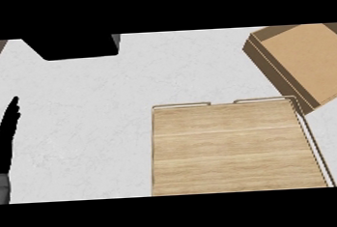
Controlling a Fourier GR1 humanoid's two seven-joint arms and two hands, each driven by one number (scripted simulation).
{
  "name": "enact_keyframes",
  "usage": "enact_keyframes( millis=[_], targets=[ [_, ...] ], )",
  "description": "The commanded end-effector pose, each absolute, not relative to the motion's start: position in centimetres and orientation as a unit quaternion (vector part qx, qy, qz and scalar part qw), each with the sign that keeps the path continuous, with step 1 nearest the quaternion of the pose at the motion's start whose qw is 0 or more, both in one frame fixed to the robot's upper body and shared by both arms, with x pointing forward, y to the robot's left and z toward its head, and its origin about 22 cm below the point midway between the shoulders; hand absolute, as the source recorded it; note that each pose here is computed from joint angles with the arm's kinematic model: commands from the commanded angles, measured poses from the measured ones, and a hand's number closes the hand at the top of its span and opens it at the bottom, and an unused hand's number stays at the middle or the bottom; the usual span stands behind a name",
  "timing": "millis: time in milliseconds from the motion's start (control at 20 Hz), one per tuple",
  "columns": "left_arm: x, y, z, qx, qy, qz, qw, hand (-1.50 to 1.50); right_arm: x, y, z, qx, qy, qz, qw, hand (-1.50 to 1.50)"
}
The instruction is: Pick the lemon from the tray and place it in the cardboard box
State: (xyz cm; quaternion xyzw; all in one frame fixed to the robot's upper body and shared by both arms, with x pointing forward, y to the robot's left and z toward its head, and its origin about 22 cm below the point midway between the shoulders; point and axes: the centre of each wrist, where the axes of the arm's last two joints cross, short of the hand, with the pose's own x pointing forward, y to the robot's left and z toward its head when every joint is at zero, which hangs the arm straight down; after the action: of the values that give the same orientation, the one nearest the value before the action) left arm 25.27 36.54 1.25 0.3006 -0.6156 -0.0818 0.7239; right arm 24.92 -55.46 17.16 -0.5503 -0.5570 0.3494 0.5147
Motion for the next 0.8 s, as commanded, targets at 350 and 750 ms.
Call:
enact_keyframes(
  millis=[350, 750],
  targets=[
    [26.8, 35.5, 2.0, 0.287, -0.628, -0.107, 0.715, 0.00, 28.1, -57.2, 20.9, -0.481, -0.650, 0.277, 0.519, 1.50],
    [27.5, 35.5, 1.7, 0.289, -0.632, -0.100, 0.712, 0.00, 34.6, -52.1, 22.2, -0.438, -0.663, 0.232, 0.560, 1.50]
  ],
)
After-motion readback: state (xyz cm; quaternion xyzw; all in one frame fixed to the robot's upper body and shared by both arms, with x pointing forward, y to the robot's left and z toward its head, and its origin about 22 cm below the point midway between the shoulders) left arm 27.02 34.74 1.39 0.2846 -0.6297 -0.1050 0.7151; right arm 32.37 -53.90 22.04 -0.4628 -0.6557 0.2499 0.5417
